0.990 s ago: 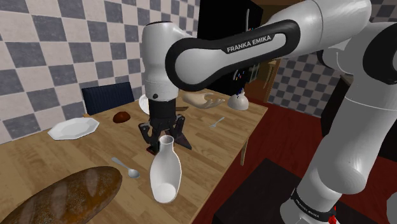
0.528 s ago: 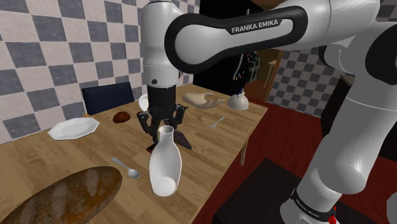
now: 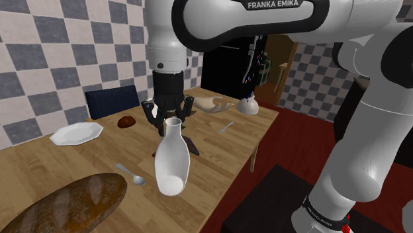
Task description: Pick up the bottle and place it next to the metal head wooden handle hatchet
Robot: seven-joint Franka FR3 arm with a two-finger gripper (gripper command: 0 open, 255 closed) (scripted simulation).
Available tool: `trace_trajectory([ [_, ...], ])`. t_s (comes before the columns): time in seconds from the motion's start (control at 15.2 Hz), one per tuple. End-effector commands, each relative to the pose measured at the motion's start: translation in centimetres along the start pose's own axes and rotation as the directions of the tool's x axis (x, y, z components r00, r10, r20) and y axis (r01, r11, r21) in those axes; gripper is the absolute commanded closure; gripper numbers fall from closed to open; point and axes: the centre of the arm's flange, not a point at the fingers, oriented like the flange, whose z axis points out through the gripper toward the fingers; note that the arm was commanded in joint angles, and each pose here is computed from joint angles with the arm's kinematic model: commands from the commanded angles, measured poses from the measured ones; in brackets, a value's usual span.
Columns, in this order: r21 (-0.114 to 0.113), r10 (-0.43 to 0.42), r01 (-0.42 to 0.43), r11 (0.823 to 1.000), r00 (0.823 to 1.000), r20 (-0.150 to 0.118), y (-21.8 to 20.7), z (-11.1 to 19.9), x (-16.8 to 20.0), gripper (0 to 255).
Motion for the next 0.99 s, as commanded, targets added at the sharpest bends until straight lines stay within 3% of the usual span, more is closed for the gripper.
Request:
trace_trajectory([
  [0.0,0.0,0.0,0.0,1.0,1.0,0.0,0.0,-1.1,-0.1,255],
  [0.92,0.0,0.0,0.0,1.0,1.0,0.0,0.1,-8.4,-0.6,255],
])
